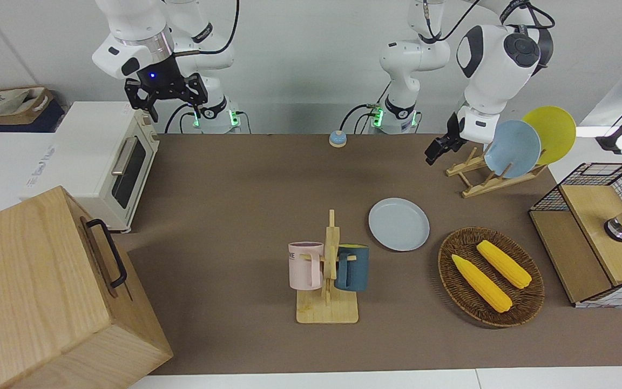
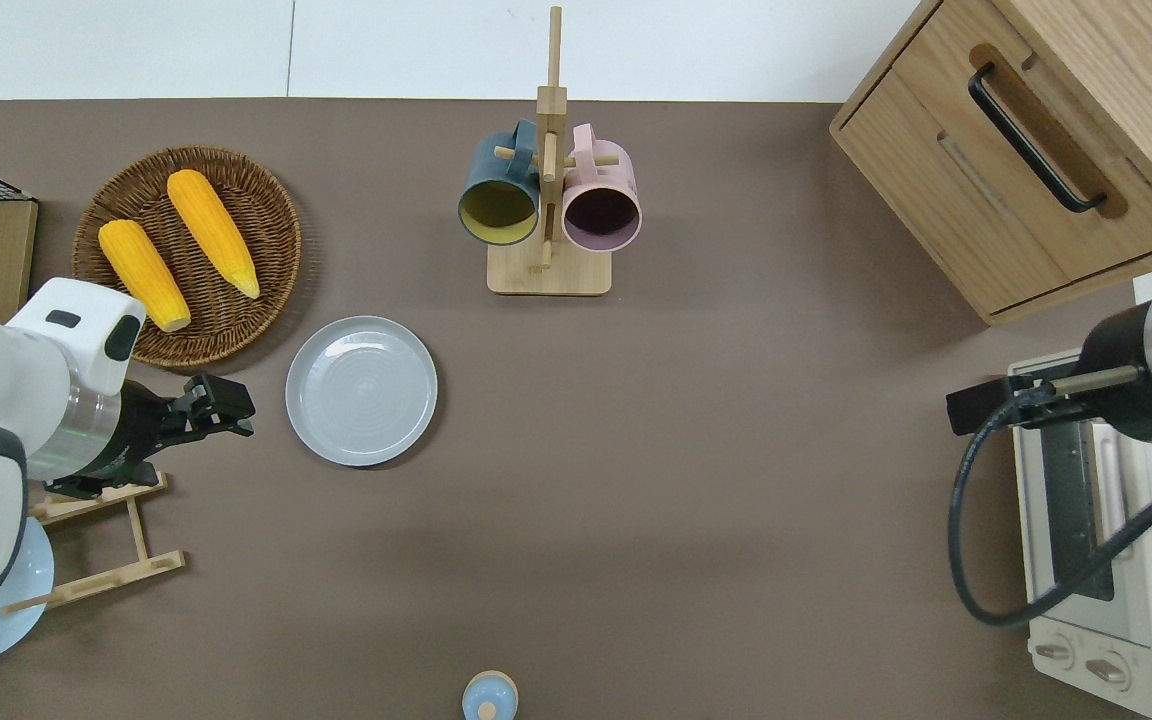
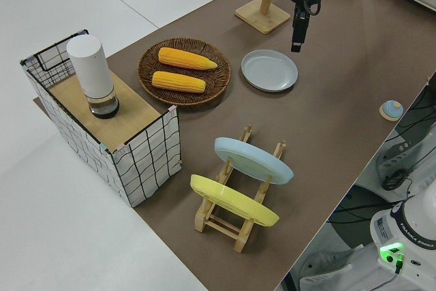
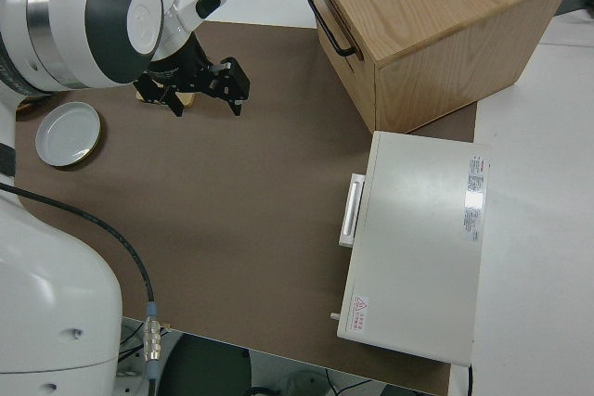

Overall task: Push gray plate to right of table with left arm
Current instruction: 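Move the left gripper forward to the near edge of the gray plate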

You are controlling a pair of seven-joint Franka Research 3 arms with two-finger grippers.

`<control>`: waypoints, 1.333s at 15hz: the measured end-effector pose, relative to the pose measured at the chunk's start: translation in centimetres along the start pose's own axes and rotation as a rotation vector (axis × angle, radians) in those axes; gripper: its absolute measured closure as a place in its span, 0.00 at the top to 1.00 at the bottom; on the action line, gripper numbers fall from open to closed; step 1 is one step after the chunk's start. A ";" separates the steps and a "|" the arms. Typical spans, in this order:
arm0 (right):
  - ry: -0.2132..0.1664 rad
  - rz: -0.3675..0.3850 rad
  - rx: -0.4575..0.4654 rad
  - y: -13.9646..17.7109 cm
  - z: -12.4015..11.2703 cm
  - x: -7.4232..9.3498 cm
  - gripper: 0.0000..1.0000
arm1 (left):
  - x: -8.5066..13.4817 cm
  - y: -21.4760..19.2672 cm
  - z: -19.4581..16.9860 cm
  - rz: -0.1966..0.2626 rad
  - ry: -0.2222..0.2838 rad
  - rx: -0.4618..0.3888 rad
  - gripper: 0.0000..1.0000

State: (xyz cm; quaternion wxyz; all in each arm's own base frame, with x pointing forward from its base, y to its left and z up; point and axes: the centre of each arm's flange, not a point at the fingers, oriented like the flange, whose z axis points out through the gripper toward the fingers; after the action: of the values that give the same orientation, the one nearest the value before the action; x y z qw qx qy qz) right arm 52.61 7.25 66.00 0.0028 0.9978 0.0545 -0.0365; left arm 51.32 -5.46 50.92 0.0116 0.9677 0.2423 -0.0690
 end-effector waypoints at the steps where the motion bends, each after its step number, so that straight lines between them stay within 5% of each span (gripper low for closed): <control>1: 0.000 0.000 0.000 0.0 0.0 0.0 0.99 | 0.0 0.0 0.6 -0.009 -0.009 0.006 1.00; 13: 0.000 0.000 0.000 0.0 0.0 0.0 0.99 | -0.3 1.2 9.5 -0.144 0.038 -0.017 1.00; 20: 0.000 0.000 0.000 0.0 0.0 0.0 0.99 | -1.4 2.3 12.7 -0.263 0.097 -0.064 1.00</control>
State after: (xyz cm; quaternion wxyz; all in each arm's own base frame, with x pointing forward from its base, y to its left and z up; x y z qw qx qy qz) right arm 52.61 7.25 66.00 0.0028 0.9978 0.0545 -0.0365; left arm 49.52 -8.84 38.47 0.0218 0.9288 0.3695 -0.0152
